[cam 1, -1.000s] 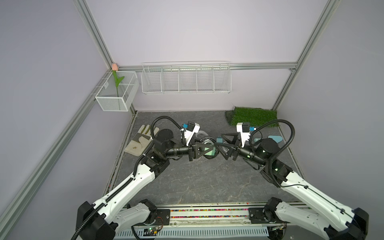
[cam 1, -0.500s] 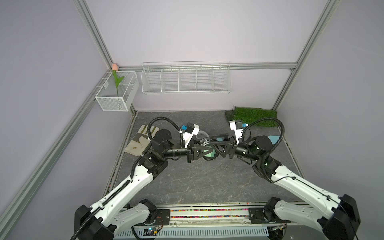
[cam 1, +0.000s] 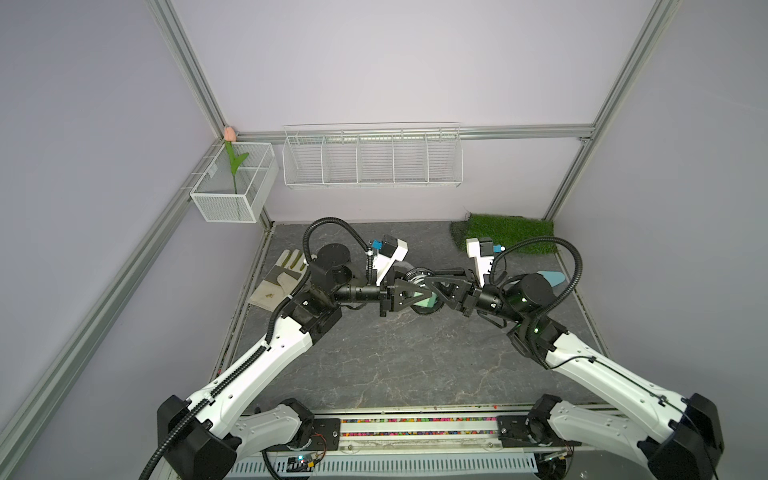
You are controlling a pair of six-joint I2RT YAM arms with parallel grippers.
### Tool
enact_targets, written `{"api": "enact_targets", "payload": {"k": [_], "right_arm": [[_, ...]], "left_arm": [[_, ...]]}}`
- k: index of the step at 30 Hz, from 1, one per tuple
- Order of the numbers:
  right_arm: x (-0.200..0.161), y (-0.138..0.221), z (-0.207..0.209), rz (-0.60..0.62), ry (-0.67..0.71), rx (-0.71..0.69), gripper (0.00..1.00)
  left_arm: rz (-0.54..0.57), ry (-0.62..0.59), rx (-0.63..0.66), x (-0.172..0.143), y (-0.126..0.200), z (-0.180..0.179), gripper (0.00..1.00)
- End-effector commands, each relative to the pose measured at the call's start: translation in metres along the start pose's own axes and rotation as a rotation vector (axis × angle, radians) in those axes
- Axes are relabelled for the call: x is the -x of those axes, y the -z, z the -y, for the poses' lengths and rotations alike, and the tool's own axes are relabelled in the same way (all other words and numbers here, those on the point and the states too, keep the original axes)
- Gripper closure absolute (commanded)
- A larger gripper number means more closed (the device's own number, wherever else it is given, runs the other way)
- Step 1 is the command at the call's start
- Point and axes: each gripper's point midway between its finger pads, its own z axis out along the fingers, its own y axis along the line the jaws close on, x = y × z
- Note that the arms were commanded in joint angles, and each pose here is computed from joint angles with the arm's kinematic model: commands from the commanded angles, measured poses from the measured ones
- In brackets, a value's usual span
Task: Pack away charging kits
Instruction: Adjust the storage bag.
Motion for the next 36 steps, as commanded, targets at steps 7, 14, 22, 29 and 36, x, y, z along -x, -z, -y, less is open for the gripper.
{"api": "enact_targets", "payload": {"k": [7, 14, 22, 29, 36], "right_arm": [[0.013, 0.004, -0.001, 0.056, 0.028, -0.040, 0.90], [0.026, 0.006, 0.003, 0.116, 0.077, -0.088, 0.94], [0.032, 0.002, 0.003, 0.150, 0.114, -0.072, 0.94], [0.030, 0.000, 0.008, 0.140, 0.115, -0.088, 0.94], [0.032, 0.002, 0.009, 0.115, 0.166, -0.132, 0.58]], "left_arm": [[0.040, -0.056, -0.006, 0.016, -0.003, 0.000, 0.41], [0.039, -0.018, -0.001, 0.011, -0.009, -0.011, 0.31], [0.036, -0.002, 0.004, 0.004, -0.013, -0.019, 0.34], [0.042, -0.011, 0.010, 0.005, -0.010, -0.016, 0.78], [0.049, -0.008, 0.029, 0.004, -0.009, -0.020, 0.89]]}}
